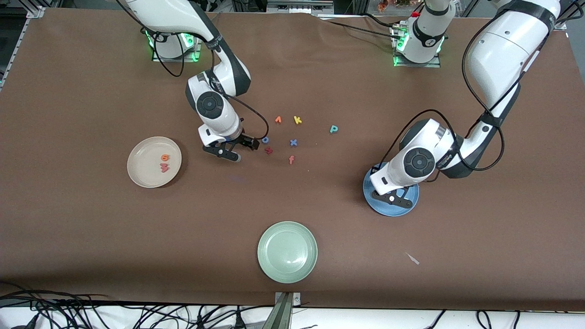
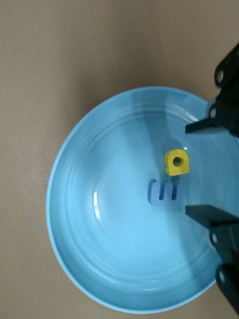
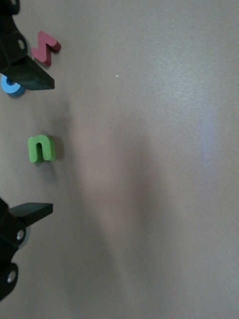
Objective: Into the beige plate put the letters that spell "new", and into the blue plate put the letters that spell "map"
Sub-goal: 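Grasp green n with the right gripper while the left gripper grasps teal d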
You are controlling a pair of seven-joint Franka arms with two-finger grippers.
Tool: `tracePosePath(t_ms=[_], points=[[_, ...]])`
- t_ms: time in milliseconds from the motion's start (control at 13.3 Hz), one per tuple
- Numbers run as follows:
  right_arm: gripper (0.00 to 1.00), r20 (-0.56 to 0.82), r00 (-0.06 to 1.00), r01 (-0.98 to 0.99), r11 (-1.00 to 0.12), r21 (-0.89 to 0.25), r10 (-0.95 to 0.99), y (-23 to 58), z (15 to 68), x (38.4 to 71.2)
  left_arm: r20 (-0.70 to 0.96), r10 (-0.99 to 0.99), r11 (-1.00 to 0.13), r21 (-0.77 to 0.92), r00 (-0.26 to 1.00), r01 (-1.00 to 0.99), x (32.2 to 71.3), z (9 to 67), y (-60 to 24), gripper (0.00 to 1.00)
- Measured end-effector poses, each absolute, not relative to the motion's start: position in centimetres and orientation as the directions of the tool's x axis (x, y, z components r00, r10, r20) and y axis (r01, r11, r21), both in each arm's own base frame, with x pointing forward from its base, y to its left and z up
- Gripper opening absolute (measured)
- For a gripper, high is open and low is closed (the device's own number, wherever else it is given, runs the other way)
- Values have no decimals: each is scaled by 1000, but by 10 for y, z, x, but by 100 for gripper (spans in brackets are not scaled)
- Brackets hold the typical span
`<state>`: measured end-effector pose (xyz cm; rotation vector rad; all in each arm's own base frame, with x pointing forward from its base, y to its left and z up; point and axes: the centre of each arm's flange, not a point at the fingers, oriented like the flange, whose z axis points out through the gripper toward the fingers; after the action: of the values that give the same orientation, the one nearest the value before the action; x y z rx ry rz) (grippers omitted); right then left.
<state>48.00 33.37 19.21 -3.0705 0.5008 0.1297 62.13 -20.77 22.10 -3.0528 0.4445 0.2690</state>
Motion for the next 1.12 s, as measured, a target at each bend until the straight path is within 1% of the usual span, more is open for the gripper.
tracePosePath(t_ms=[150, 225, 300, 450, 525, 750, 825, 900, 975, 1050, 1125], points=[[100, -90, 947, -312, -950, -9, -310, 337, 187, 477, -195, -260, -963, -17, 946, -268, 615, 237, -220, 94], [96, -92, 947, -310, -951, -6, -308, 338, 185, 475, -207, -229, -971, -12, 951, -237, 610, 245, -229, 100], [96, -93, 947, -309, -951, -4, -307, 338, 183, 475, -220, -213, -976, -5, 952, -219, 601, 253, -241, 100], [84, -94, 948, -307, -952, -1, -305, 339, 180, 473, -246, -198, -978, -13, 949, -208, 572, 256, -266, 100], [84, -95, 948, -305, -952, 0, -304, 339, 179, 473, -255, -181, -981, -17, 950, -192, 557, 255, -278, 100], [72, -100, 949, -301, -954, 6, -300, 340, 176, 469, -237, -101, -995, -3, 966, -104, 514, 252, -324, 100], [71, -103, 949, -298, -954, 7, -298, 341, 175, 467, -233, -98, -995, 7, 968, -99, 501, 249, -336, 100], [67, -105, 950, -295, -956, 8, -294, 342, 174, 465, -230, -102, -995, 17, 968, -101, 488, 243, -346, 100], [67, -108, 951, -291, -957, 9, -291, 343, 173, 463, -223, -110, -994, 36, 968, -105, 475, 234, -352, 100], [59, -107, 951, -290, -957, 7, -289, 344, 173, 462, -211, -122, -992, 67, 970, -110, 461, 223, -356, 100], [56, -104, 952, -289, -957, 3, -288, 345, 173, 462, -200, -130, -989, 100, 971, -111, 448, 211, -357, 99]])
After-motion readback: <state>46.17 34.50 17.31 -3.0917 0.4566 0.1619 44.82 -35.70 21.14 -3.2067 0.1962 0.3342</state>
